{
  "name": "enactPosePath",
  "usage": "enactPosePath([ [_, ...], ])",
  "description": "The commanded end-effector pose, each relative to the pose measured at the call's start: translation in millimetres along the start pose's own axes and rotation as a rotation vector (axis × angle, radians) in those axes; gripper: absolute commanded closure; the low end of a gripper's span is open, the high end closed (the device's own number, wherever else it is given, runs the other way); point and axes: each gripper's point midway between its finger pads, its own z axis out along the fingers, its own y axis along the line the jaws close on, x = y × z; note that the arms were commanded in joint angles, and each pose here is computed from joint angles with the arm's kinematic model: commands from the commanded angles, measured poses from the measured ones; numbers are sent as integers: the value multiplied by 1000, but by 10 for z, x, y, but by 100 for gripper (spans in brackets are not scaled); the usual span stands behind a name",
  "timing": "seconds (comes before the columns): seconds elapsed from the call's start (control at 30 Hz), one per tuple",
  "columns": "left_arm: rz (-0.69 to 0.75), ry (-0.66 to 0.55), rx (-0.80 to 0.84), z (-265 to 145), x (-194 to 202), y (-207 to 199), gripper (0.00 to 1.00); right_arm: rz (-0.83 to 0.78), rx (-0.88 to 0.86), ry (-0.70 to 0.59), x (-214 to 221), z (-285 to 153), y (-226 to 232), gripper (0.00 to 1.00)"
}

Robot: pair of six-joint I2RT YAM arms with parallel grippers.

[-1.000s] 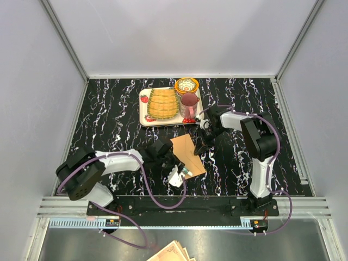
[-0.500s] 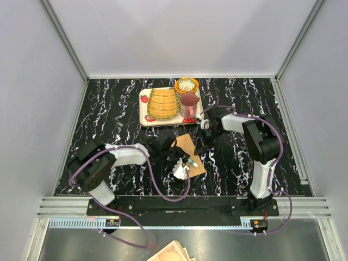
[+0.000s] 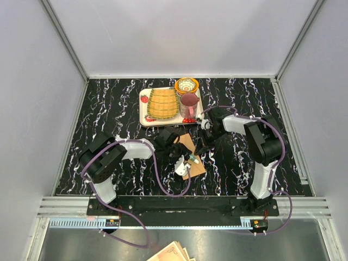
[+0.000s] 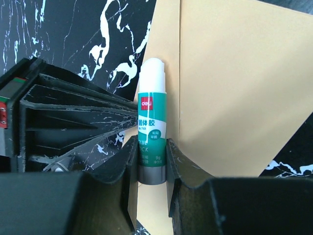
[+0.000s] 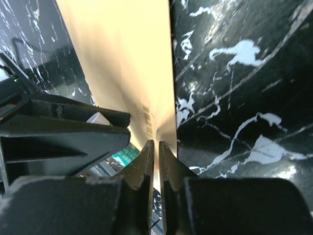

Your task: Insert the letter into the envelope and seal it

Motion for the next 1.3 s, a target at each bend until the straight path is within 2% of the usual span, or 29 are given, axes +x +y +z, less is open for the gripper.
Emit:
enactPosePath([
  [0.0, 52, -81, 1, 28, -137, 144, 100, -63, -51, -89, -103, -246, 207, 87],
  [0.17, 24, -91, 59, 41, -139, 54, 100, -64, -149, -111, -96, -492, 463, 84],
  [0.4, 40, -107, 120, 32, -167, -44, 100, -34, -187, -87, -107, -407, 465, 83],
  [0.77, 72, -123, 173, -8, -209, -92, 100, -78, -67, -67, -183, -62, 248, 86],
  [0.9, 17, -145, 124, -285, -401, 104, 100, -92, 10, -55, -125, -10, 57, 88],
  [0.93, 23, -146, 89, -460, -502, 222, 100, -94, 20, -52, -112, -6, 39, 88],
  [1.03, -76, -170, 51, -855, -795, 274, 100, -96, 35, -39, -55, 7, 27, 89],
  [1.1, -217, -186, 36, -1128, -998, 210, 100, -110, 44, -21, 22, 53, 77, 89],
  [1.13, -373, -187, 33, -1202, -1056, 149, 100, -117, 50, -16, 45, 74, 95, 90],
  [1.2, -513, -195, -20, -1404, -1170, 127, 100, -129, 70, -13, 71, 112, 110, 90],
  [1.23, -704, -201, -32, -1468, -1229, 94, 100, -137, 77, -5, 92, 144, 116, 91],
  [1.27, -784, -202, -96, -1502, -1202, 155, 100, -136, 82, -4, 84, 161, 118, 91],
])
